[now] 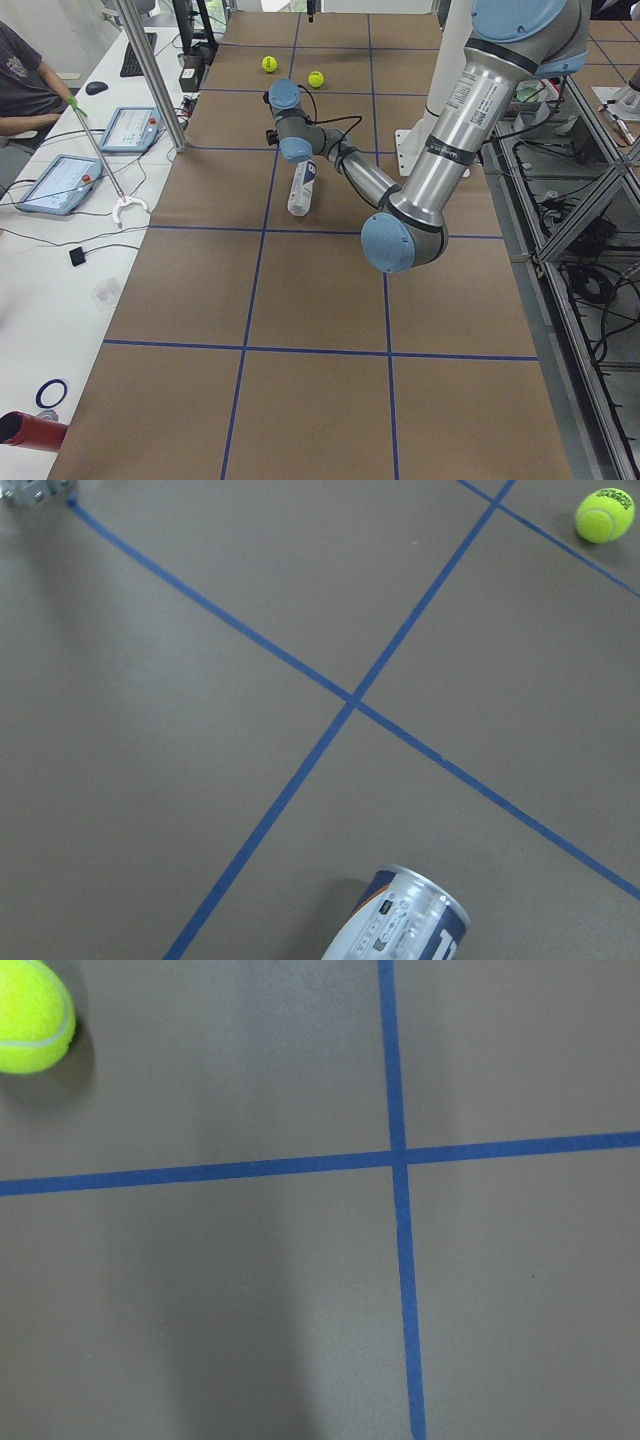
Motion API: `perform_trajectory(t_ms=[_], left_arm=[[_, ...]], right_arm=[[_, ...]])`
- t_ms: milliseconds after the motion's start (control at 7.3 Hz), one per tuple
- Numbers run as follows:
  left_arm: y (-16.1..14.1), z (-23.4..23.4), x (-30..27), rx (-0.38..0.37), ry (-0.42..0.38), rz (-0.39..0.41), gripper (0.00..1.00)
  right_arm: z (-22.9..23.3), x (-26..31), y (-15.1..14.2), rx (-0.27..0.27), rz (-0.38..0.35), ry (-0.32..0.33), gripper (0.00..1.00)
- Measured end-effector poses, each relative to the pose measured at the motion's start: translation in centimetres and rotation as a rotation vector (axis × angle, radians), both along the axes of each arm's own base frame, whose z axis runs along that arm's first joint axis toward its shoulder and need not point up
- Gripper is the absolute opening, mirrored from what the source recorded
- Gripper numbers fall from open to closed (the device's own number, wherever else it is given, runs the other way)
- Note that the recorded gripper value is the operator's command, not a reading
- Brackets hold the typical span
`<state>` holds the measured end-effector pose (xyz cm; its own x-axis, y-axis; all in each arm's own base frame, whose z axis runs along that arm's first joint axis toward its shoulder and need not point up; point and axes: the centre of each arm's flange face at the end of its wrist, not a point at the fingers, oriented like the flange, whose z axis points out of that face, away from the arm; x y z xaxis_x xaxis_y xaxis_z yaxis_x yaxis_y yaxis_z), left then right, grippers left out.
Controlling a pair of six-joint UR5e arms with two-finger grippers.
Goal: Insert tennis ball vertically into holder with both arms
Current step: 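Reach the left gripper down and grasp the white Wilson can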
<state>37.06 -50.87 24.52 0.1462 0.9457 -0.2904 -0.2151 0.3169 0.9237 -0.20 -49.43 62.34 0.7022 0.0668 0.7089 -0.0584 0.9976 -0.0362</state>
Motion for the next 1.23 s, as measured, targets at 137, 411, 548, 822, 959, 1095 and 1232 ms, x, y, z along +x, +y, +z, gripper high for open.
perform_trajectory(t_ms=[137, 411, 548, 822, 959, 1095, 1232], left_arm=[[0.5, 0.1, 1.2, 0.098, -0.023, 0.026, 0.98], [1.2, 0.1, 4.6, 0.231, -0.127, 0.037, 0.98], [1.8, -0.8, 7.1, 0.278, -0.199, 0.041, 0.98], [3.3, -2.9, 11.1, 0.333, -0.328, 0.063, 0.98], [4.1, -3.1, 12.4, 0.357, -0.375, 0.066, 0.98], [4.9, -3.0, 13.5, 0.378, -0.428, 0.077, 0.98], [5.4, -3.1, 14.4, 0.396, -0.480, 0.101, 0.98]], right_arm=[[0.2, -0.1, 0.3, -0.002, -0.002, -0.009, 1.00], [0.6, -0.1, 0.7, -0.011, -0.005, -0.021, 1.00], [0.9, -0.1, 0.9, -0.015, -0.005, -0.022, 1.00], [1.1, 0.0, 1.1, -0.018, -0.005, -0.022, 1.00], [1.1, -0.1, 1.1, -0.018, -0.005, -0.022, 1.00], [1.0, -0.1, 1.1, -0.017, -0.005, -0.022, 1.00], [0.8, -0.1, 1.1, -0.012, -0.005, -0.023, 1.00]])
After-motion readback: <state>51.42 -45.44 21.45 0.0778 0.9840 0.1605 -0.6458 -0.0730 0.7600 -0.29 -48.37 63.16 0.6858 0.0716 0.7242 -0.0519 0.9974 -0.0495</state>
